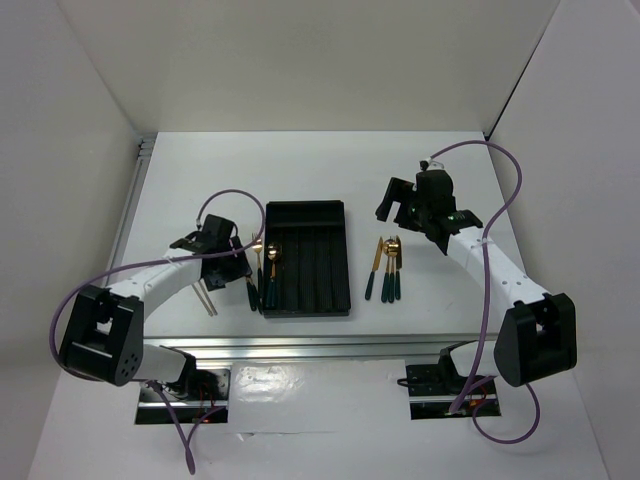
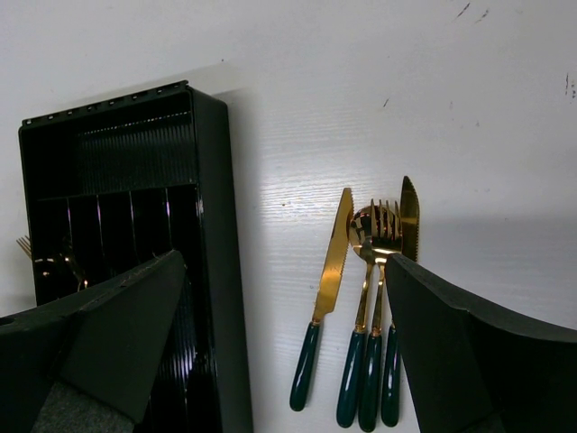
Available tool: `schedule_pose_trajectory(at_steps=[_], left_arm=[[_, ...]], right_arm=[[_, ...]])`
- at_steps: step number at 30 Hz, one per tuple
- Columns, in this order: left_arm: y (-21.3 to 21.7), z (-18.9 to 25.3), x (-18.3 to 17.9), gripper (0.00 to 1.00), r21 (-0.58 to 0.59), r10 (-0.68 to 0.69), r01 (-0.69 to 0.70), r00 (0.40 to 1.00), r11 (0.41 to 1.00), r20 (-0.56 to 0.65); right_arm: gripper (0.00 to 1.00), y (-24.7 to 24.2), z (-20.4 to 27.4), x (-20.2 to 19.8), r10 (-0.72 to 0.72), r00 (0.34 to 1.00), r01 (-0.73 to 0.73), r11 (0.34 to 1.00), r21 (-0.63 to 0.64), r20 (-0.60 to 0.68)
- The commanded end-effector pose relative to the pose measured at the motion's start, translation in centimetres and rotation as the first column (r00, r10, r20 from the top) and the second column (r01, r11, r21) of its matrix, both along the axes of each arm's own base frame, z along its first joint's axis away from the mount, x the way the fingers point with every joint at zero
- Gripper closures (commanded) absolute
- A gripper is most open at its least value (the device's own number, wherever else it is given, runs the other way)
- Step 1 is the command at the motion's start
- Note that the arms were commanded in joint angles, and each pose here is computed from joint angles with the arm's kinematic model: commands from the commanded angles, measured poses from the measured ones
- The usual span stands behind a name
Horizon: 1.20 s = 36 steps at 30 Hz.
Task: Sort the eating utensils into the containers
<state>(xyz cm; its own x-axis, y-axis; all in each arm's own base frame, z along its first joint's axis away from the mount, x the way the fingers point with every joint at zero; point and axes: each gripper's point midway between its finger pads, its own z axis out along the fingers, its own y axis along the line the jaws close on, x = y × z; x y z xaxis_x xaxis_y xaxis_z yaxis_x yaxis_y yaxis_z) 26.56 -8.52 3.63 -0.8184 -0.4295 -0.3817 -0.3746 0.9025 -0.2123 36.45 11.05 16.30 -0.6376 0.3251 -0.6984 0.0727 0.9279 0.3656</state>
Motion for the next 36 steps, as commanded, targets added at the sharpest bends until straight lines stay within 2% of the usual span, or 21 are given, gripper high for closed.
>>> schedule_pose_trajectory(at_steps=[1,8,12,17,23,27,36], left_arm=[[-0.5,0.6,1.3,0.24,-0.025,0.001,0.0,0.999,1.0,0.033],[-0.8,0.3,0.4,0.25,-0.013,-0.026,0.026,1.0,1.0,0.004],[-0.8,-0.6,-1.1,0.33,-0.029,-0.025,0.024,0.999,0.999,-0.026],[-1.5,-0.7,-2.1,0.34,-0.063,-0.052,0.05,0.998,0.997,-0.045],[-2.6,-0.3,-2.5,0.34,0.004,-0.119,0.119,0.991,0.993,-0.064],[-2.1,-1.2,-2.8,0.34,0.05,-0.102,0.108,0.989,0.993,-0.109],[-2.1,-2.2,-3.7,0.38,0.054,-0.093,0.102,0.985,0.993,-0.144]], right_arm=[[0.0,-0.3,0.6,0.6,-0.009,0.999,0.01,1.0,-0.006,0.035],[0.0,-0.3,0.6,0.6,-0.009,0.999,0.01,1.0,-0.006,0.035],[0.0,-0.5,0.2,0.5,-0.017,0.999,0.017,1.0,-0.013,0.027],[0.0,-0.6,-0.2,0.3,-0.017,1.0,0.017,1.0,-0.016,0.018],[0.0,-0.6,-0.2,0.3,-0.017,1.0,0.017,1.0,-0.016,0.018],[0.0,-0.6,-0.2,0.3,-0.017,1.0,0.017,1.0,-0.016,0.018],[0.0,-0.8,0.1,0.1,-0.025,0.999,0.025,0.999,-0.021,0.021]])
